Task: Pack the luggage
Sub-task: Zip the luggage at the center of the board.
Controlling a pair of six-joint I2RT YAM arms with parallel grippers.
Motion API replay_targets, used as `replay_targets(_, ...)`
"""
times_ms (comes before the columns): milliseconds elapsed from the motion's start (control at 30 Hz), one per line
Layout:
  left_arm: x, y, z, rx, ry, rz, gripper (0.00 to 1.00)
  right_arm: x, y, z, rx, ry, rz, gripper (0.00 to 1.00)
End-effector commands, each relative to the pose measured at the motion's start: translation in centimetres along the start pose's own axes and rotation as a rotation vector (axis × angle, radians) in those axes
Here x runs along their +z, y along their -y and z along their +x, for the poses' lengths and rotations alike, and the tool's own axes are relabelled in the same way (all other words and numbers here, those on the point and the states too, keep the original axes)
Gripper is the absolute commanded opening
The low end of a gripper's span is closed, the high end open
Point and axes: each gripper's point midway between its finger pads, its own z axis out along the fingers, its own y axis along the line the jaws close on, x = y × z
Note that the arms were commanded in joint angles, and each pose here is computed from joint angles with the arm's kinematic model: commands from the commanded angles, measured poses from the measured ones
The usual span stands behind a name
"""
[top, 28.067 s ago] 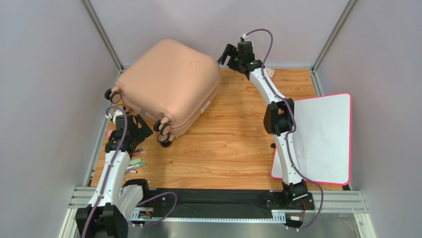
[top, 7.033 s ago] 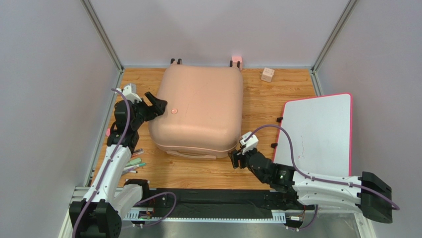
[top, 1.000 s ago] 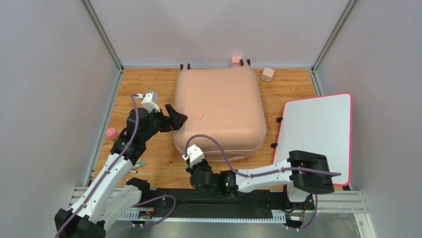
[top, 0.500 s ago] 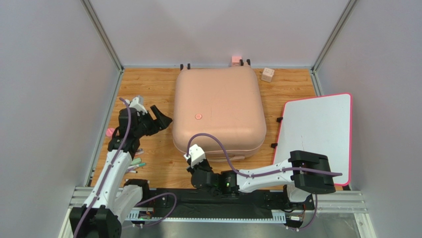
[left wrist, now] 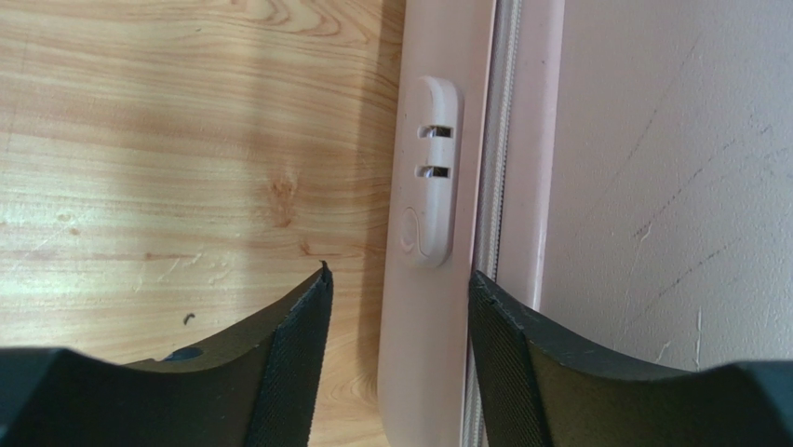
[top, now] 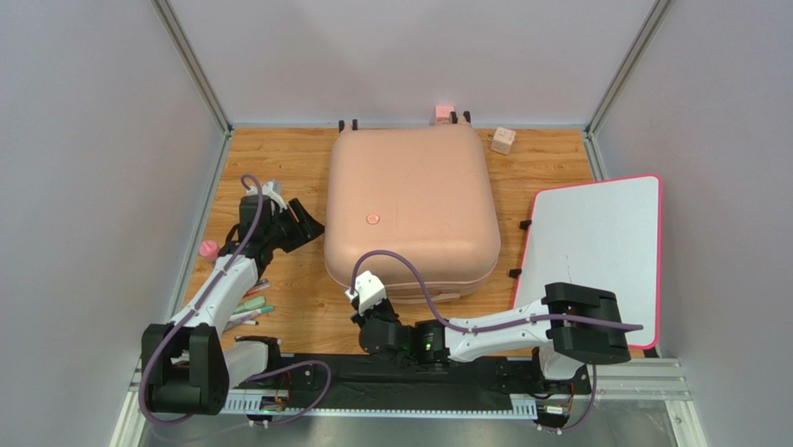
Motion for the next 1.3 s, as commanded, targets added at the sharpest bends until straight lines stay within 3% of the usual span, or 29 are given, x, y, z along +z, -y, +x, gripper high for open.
replay_targets(0,0.0,1.8,-2.6,0.007,0.076,0.062,0.63,-0.9,-3.4,-1.0,0.078,0.017,-0.112,0.0)
replay_targets(533,1.0,2.1,-2.0,-0.008,0.045,0.104,0.65,-0.8,-3.5,-1.0,0.079,0.016,-0.113,0.0)
replay_targets(933,2.1,2.2,-1.0,0.0,0.007,0.11,0.58,-0.8,-3.7,-1.1,0.083,0.018,-0.114,0.0)
replay_targets(1033,2.3,2.6,-0.1,0.007,-0.024,0.125,0.48,-0.7,-3.7,-1.0,0.081,0.014,-0.114,0.0)
replay_targets(1167,2.3,3.9,0.3,0.014,-0.027,0.209,0.18,-0.9,-3.8,-1.3,0.082,0.018,-0.114,0.0)
replay_targets(1267,2.1,4.9,0.9,0.035,-0.036,0.248,0.11,-0.9,-3.6,-1.3,0.078,0.018,-0.103,0.0)
